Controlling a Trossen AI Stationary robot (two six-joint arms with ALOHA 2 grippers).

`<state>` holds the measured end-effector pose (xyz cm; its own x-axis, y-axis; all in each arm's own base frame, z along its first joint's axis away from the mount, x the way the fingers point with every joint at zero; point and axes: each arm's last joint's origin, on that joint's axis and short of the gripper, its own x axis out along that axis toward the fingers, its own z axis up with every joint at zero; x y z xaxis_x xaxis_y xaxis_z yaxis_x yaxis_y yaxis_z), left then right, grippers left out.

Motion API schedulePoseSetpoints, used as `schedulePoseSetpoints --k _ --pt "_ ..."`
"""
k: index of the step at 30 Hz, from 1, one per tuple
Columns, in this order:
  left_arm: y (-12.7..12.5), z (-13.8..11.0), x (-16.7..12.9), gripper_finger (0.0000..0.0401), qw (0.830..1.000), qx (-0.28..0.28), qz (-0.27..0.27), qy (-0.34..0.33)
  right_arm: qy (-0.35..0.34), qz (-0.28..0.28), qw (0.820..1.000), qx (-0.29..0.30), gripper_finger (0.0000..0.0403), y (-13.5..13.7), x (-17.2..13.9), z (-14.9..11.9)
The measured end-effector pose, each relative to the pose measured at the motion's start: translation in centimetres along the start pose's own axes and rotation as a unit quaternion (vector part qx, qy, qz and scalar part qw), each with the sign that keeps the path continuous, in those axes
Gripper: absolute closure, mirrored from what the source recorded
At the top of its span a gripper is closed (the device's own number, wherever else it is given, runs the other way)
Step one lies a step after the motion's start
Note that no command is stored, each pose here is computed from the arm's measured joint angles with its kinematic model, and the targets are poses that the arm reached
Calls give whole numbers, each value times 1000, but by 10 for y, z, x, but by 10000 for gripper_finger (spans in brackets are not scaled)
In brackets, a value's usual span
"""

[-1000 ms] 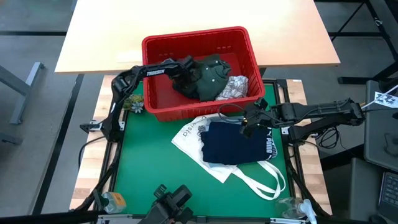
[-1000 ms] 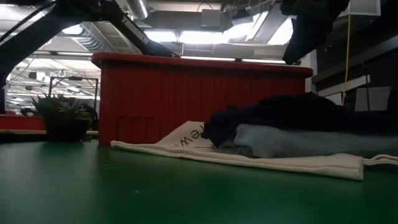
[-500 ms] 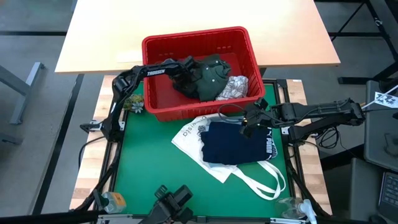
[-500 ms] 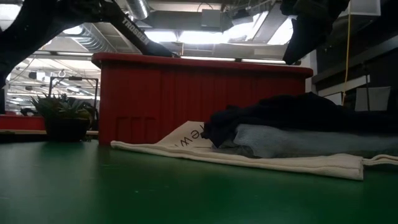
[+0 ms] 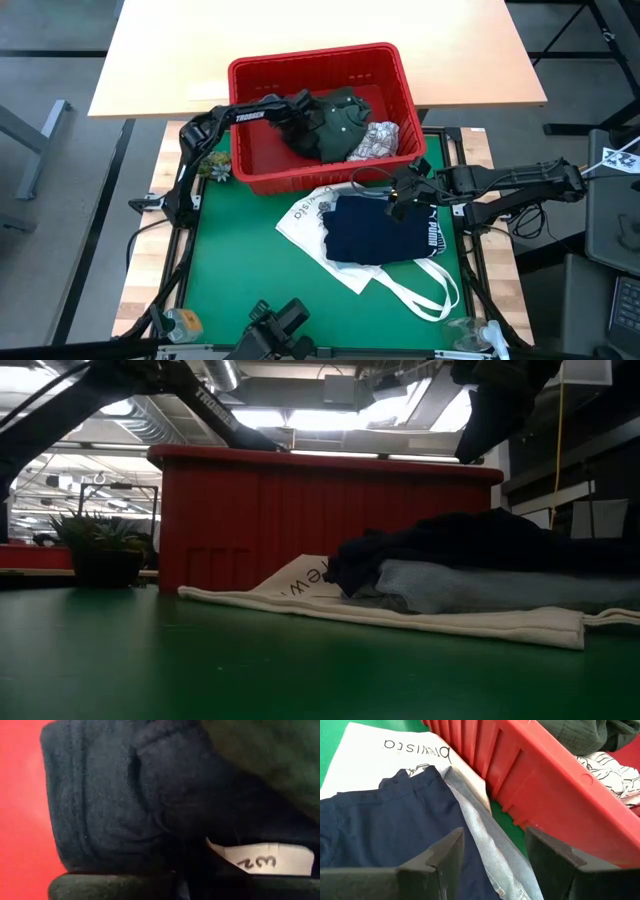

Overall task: Fold laundry
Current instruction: Fold the gray shorts

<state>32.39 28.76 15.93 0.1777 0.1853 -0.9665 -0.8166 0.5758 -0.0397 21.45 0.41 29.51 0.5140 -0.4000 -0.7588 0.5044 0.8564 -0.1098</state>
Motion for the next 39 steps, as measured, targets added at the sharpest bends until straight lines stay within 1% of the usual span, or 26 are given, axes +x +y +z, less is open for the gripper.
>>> schedulePoseSetpoints --k 2,7,11,15,18,22,25,33,36,39 --pt "-1 -1 -10 397 1000 1 -5 -3 0 -1 1000 0 194 0 0 0" --pt "-1 4 -58 398 997 1 -30 -67 0 -1 1000 0 194 0 0 0" --pt "0 4 -80 399 995 0 -36 -98 0 -1 1000 0 194 0 0 0" --pt "0 4 -109 400 988 -1 -49 -145 0 -1 1000 0 194 0 0 0" --pt "1 3 -122 400 985 -2 -55 -165 0 -1 1000 0 194 0 0 0" --pt "1 3 -148 401 974 -11 -76 -214 0 -1 1000 0 194 0 0 0" --pt "1 3 -163 401 966 -11 -89 -244 1 -1 1000 -1 194 0 0 0" --pt "-1 -1 -211 401 929 5 -156 -337 -1 -5 1000 -1 194 0 0 0" --pt "-4 -3 -228 401 908 0 -196 -369 -1 -5 1000 -3 194 0 0 0" --pt "-9 -5 -246 401 884 19 -234 -403 -5 -14 1000 -13 194 -1 0 0"
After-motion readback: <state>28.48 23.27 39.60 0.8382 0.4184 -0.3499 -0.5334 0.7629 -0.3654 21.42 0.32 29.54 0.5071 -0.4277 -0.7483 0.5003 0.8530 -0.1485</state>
